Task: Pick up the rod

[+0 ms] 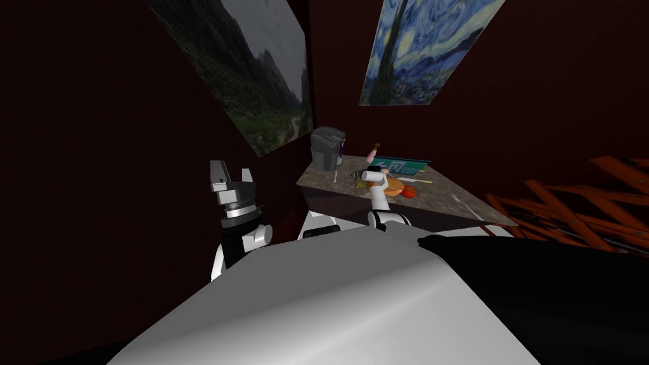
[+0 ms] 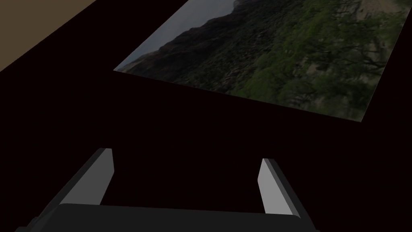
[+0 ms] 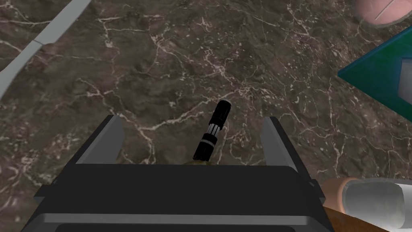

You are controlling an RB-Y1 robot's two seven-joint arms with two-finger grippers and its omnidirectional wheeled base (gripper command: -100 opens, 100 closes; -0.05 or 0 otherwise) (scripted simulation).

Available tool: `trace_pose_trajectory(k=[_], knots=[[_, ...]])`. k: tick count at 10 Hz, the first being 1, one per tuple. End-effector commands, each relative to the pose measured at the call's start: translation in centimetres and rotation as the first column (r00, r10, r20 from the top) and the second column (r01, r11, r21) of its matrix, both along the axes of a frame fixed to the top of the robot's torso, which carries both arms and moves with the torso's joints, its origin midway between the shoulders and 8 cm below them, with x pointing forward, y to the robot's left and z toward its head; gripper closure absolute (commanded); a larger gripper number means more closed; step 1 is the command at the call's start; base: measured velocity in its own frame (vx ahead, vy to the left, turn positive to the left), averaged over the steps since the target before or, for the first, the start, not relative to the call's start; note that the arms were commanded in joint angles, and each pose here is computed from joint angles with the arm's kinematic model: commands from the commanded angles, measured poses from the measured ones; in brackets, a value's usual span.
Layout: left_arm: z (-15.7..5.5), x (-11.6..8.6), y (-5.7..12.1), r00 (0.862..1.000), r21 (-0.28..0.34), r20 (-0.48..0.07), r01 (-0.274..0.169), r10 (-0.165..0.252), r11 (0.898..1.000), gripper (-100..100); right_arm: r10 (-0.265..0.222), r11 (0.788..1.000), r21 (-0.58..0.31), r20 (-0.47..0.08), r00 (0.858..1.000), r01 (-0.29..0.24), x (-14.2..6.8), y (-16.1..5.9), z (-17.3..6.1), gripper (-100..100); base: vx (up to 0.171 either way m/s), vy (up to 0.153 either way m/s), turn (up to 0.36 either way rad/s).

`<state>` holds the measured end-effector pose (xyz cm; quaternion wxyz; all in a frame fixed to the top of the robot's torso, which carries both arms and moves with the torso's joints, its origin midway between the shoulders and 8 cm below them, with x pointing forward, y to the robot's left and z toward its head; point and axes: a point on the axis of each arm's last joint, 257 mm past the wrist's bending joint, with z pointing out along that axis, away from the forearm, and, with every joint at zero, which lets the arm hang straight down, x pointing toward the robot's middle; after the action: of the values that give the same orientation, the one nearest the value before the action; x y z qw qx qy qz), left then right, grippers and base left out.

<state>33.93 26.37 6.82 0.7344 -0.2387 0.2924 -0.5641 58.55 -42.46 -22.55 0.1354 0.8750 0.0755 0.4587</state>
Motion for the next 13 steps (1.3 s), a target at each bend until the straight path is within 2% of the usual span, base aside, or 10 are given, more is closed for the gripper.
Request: trace_pose_trajectory(k=[1, 4, 6, 7, 8, 9, 10, 11, 12, 13], knots=[[0.0, 0.0, 0.0, 1.000, 0.000, 0.000, 0.000, 0.000, 1.000, 0, -0.042, 0.997, 0.065, -0.047, 0.998, 0.045, -0.2, -0.7, -0.9, -100, 0.014, -0.022, 0.086], [0.0, 0.0, 0.0, 1.000, 0.000, 0.000, 0.000, 0.000, 1.000, 0, -0.084, 0.985, 0.139, -0.125, 0.989, 0.101, -1.1, -1.1, -2.5, -100, 0.018, -0.031, 0.076], [0.0, 0.0, 0.0, 1.000, 0.000, 0.000, 0.000, 0.000, 1.000, 0, -0.121, 0.968, 0.196, -0.181, 0.976, 0.156, -1.7, -1.6, -3.5, -100, 0.026, -0.046, 0.079], [0.0, 0.0, 0.0, 1.000, 0.000, 0.000, 0.000, 0.000, 1.000, 0, -0.151, 0.951, 0.235, -0.219, 0.964, 0.202, -2.0, -2.2, -4.0, -100, 0.028, -0.049, 0.092], [0.0, 0.0, 0.0, 1.000, 0.000, 0.000, 0.000, 0.000, 1.000, 0, -0.154, 0.945, 0.246, -0.241, 0.958, 0.214, -2.4, -2.0, -4.4, -100, 0.016, -0.047, 0.056], [0.0, 0.0, 0.0, 1.000, 0.000, 0.000, 0.000, 0.000, 1.000, 0, -0.183, 0.922, 0.284, -0.281, 0.942, 0.264, -2.9, -2.5, -5.0, -100, 0.023, -0.053, 0.124], [0.0, 0.0, 0.0, 1.000, 0.000, 0.000, 0.000, 0.000, 1.000, 0, -0.183, 0.918, 0.289, -0.298, 0.937, 0.271, -3.2, -2.4, -5.3, -100, 0.029, -0.052, 0.039], [0.0, 0.0, 0.0, 1.000, 0.000, 0.000, 0.000, 0.000, 1.000, 0, -0.209, 0.889, 0.323, -0.342, 0.916, 0.324, -3.9, -2.7, -5.9, -100, 0.024, -0.058, 0.073], [0.0, 0.0, 0.0, 1.000, 0.000, 0.000, 0.000, 0.000, 1.000, 0, -0.208, 0.888, 0.324, -0.352, 0.913, 0.327, -4.1, -2.6, -6.0, -100, 0.013, -0.053, 0.048], [0.0, 0.0, 0.0, 1.000, 0.000, 0.000, 0.000, 0.000, 1.000, 0, -0.230, 0.855, 0.353, -0.400, 0.887, 0.380, -4.8, -2.9, -6.7, -100, 0.017, -0.064, 0.085]])
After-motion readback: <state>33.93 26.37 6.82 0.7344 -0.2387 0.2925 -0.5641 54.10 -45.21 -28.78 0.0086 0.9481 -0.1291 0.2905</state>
